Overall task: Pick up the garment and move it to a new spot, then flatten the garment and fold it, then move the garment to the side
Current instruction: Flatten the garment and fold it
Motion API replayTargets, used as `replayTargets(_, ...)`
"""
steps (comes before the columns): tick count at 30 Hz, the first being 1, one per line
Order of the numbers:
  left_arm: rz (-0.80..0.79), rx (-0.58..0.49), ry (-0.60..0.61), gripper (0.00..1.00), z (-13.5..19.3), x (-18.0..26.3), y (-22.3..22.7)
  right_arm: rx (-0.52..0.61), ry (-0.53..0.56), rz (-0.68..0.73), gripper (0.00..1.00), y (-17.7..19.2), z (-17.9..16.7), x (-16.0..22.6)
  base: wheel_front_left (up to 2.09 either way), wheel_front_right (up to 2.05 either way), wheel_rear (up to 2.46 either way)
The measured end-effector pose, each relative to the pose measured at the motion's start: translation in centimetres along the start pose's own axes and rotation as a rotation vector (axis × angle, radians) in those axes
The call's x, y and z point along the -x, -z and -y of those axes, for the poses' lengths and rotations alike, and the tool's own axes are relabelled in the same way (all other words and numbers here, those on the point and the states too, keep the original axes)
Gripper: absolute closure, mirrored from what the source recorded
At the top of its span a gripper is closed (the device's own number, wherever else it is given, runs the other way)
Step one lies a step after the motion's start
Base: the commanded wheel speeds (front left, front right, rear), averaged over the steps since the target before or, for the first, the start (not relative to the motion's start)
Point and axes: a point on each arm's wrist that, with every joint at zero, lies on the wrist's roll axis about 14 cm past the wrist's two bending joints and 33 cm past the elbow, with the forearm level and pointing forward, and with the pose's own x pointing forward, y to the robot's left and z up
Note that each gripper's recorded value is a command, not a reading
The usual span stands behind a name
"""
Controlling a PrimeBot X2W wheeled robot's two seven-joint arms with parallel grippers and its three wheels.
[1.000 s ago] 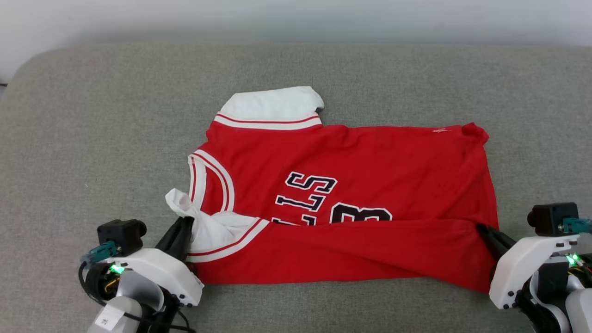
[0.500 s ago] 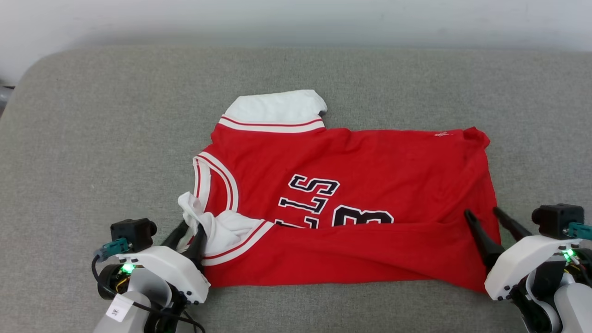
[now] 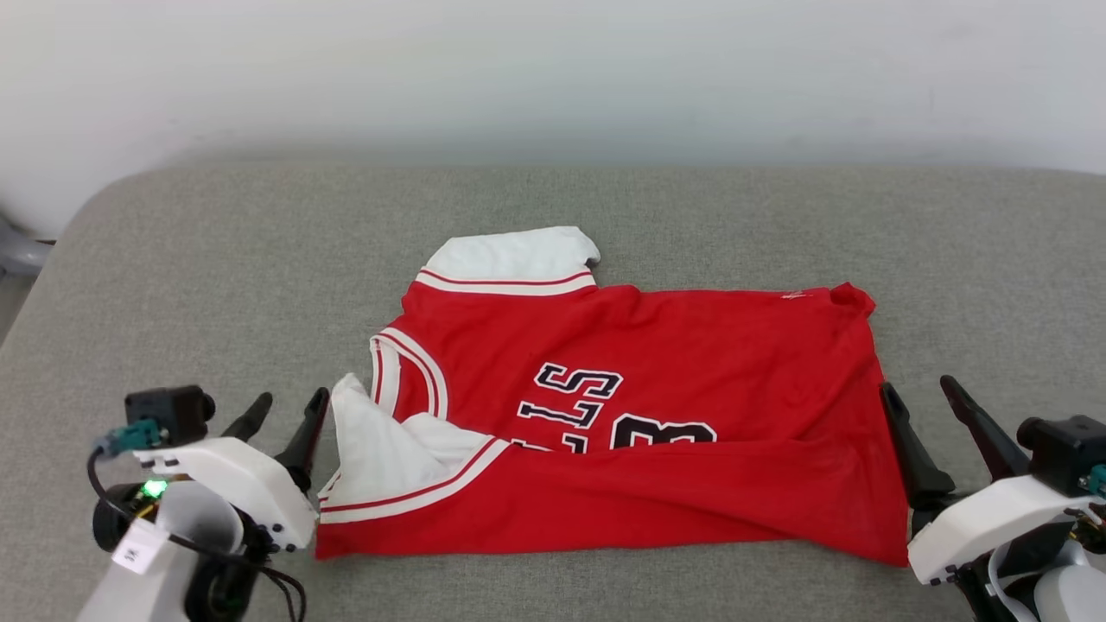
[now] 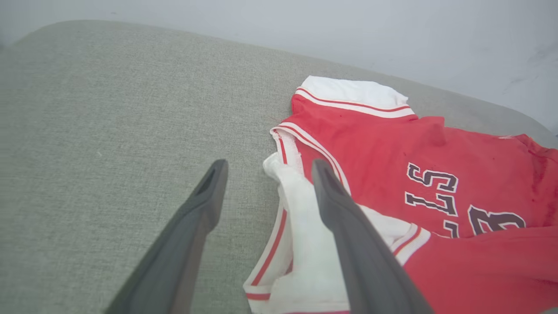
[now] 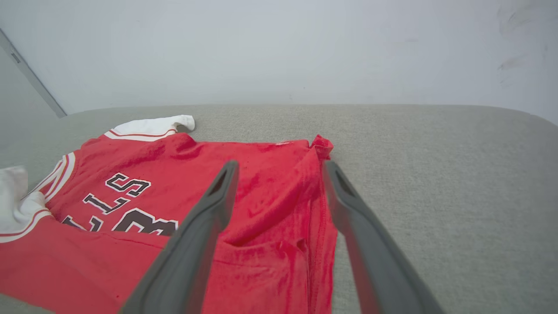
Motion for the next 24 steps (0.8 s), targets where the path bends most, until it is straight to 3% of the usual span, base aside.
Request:
replayTargets(9,-0.211,-0.03,0.067,0.0,0.8,1.4,-1.2,0.001,0.029,0.046,0.0,-1.8,-0.3,2.3,0.0,0.0,0.0)
replayTargets(16,-0.544,0.056,0.079,0.0,1.6,3.5,3.2,-0.024,0.055,0.033,0.0,-1.8,-0.2,3.1,0.0,0.0,0.0)
replayTargets(24,-0.73,0.162,0.028,0.0,1.1,3.9,8.1,-0.047,0.08,-0.01,0.0,-0.4,0.5,2.7,0.0,0.0,0.0)
